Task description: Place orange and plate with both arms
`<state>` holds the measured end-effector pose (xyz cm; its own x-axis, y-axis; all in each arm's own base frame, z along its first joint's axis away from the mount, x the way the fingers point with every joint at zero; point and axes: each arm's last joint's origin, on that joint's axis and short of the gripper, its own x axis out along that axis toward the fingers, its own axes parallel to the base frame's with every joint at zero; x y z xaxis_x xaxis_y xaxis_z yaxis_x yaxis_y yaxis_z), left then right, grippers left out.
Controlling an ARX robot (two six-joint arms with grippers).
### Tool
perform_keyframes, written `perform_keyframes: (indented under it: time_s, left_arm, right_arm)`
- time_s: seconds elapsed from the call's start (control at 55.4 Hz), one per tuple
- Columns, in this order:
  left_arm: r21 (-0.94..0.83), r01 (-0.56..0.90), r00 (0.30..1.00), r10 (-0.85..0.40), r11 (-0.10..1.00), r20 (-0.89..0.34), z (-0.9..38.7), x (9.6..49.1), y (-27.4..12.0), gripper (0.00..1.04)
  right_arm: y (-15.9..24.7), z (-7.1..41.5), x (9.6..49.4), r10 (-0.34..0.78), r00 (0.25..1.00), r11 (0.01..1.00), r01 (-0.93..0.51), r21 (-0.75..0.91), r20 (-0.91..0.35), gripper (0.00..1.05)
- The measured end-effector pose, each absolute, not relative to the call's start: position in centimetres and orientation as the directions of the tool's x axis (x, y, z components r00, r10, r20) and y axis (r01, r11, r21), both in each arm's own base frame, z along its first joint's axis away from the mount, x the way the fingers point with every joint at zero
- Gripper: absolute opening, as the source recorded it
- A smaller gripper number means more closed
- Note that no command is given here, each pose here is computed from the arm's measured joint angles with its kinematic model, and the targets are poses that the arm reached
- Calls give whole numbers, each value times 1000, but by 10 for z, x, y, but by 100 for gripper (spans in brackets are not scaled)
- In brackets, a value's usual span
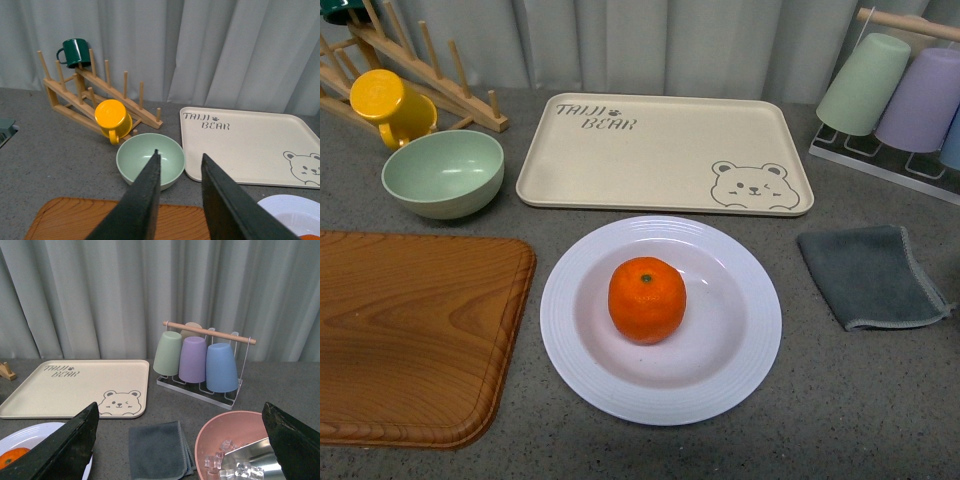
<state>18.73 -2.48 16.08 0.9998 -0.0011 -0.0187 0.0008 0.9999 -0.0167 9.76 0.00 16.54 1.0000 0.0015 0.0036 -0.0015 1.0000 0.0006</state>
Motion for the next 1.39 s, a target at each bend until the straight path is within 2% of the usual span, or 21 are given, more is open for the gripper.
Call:
perform_keyframes:
  time_s: [0.108, 0.488, 1.391]
  left_arm:
    - [-15, 4, 1000, -4, 1000, -15, 161, 176, -19, 4]
    - [-8, -2, 1000, 2, 1000, -12, 163, 149, -1, 4]
    - [-7, 2, 1000, -2, 1000, 24, 174, 114, 0, 4]
  right_arm:
    - [0, 165, 98, 2, 1000, 1000, -2, 1, 4, 96]
    - [0, 165, 98, 2, 1000, 1000, -2, 1, 4, 96]
    - [0, 165, 98, 2, 1000, 1000, -2, 1, 4, 96]
